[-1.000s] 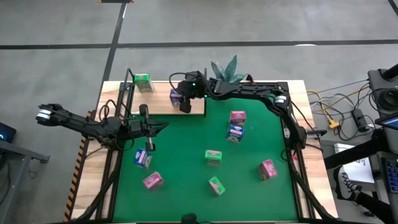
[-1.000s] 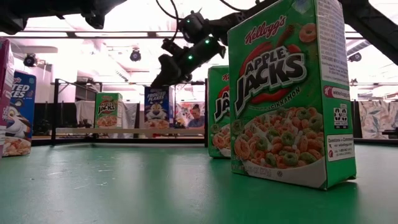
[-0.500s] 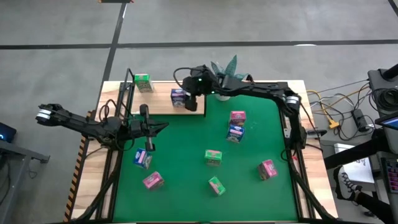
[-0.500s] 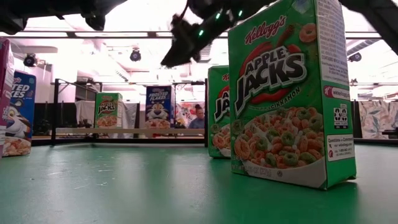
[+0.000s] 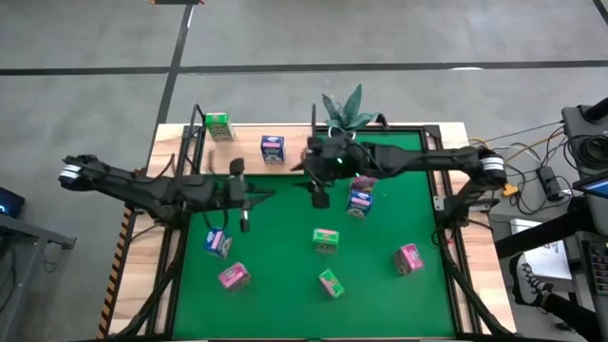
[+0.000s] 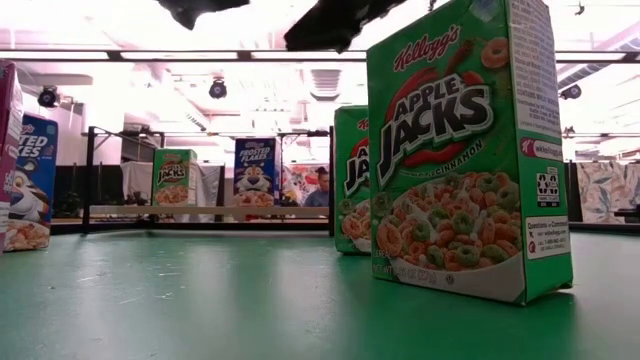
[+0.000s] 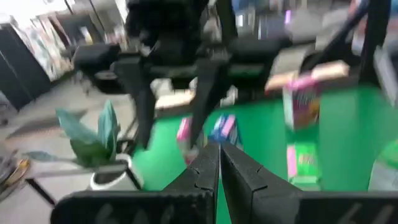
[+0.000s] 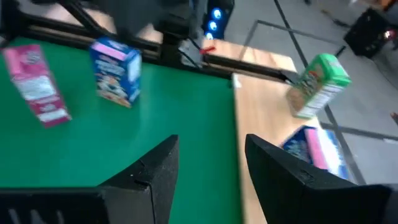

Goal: Stack cereal on shelf
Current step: Put the top left blue cereal box on the shelf

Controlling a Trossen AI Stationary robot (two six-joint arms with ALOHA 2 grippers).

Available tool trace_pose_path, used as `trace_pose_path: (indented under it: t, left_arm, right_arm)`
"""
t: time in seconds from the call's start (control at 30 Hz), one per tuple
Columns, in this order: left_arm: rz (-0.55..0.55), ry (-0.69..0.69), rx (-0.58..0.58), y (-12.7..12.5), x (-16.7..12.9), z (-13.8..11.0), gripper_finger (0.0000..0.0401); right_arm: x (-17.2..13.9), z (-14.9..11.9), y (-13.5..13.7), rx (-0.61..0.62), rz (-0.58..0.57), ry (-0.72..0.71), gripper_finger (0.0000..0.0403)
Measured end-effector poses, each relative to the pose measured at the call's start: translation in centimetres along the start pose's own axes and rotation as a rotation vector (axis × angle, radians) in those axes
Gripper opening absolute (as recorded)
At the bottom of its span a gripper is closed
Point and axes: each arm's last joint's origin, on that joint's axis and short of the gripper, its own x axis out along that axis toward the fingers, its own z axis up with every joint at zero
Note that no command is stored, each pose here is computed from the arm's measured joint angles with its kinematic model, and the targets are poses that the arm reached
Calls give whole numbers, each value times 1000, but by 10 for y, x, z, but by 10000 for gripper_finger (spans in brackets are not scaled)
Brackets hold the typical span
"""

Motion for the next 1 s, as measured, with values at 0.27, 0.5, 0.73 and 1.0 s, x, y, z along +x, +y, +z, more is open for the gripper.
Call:
trace_pose_path:
  t: [0.27,0.5,0.73,1.0]
  left_arm:
    - [-7,365,98,14,17,21,0]
    - [27,568,153,37,28,34,0]
    - [10,680,166,60,37,42,0]
    - [-16,745,103,95,39,42,0]
  right_arm:
    - [-16,-38,36,-7,59,-12,164]
    - [-22,-66,58,-24,91,-51,164]
    - [-25,-85,63,-27,86,-82,164]
    - [-26,-94,65,-55,89,-69,162]
